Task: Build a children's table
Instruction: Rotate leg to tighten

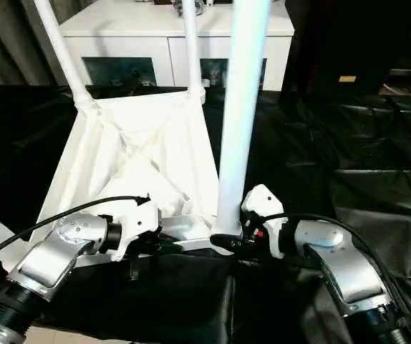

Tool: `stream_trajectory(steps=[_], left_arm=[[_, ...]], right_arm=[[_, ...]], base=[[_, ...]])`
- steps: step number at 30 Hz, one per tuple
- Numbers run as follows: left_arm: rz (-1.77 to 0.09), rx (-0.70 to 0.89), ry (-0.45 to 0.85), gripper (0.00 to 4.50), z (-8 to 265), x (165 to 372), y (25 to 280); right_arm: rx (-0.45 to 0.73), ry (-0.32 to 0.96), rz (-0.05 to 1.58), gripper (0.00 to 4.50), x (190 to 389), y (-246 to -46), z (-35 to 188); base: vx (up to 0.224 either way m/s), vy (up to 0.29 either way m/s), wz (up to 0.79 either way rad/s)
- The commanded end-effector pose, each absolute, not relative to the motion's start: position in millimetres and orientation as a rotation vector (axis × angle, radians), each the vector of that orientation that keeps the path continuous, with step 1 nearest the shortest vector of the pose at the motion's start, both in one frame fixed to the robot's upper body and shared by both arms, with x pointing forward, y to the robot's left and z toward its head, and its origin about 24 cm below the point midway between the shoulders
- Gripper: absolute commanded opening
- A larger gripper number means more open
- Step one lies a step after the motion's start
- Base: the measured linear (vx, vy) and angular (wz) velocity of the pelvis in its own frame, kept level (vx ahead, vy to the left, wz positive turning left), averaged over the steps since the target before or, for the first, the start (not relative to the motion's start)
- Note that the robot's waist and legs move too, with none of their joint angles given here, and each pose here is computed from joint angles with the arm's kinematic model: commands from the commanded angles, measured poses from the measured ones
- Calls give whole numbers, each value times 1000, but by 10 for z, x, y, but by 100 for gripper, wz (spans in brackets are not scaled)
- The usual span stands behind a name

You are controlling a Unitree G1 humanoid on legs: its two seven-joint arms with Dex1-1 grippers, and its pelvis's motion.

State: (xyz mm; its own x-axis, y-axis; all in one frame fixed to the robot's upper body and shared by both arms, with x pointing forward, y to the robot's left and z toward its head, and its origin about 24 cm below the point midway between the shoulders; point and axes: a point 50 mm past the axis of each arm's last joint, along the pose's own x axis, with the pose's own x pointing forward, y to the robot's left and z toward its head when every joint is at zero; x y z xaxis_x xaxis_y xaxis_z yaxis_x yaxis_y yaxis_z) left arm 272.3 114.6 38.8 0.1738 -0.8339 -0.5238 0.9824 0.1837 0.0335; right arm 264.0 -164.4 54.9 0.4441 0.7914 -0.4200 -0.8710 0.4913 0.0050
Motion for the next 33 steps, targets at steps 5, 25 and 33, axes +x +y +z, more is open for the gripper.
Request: stream_trajectory(steps=[5,25,33], left_arm=[[-1128,265,432,0,336,2864,905],[-854,435,429,0,239,3059,610],[-1082,486,403,0,280,2939,898]], right_arm=[[-104,414,527,270,2947,-1592,326],[-79,218,315,365,3075,-1031,457],[-262,231,750,410,2779,-1463,670]], base=[[0,0,0],[0,0,0],[0,0,0]])
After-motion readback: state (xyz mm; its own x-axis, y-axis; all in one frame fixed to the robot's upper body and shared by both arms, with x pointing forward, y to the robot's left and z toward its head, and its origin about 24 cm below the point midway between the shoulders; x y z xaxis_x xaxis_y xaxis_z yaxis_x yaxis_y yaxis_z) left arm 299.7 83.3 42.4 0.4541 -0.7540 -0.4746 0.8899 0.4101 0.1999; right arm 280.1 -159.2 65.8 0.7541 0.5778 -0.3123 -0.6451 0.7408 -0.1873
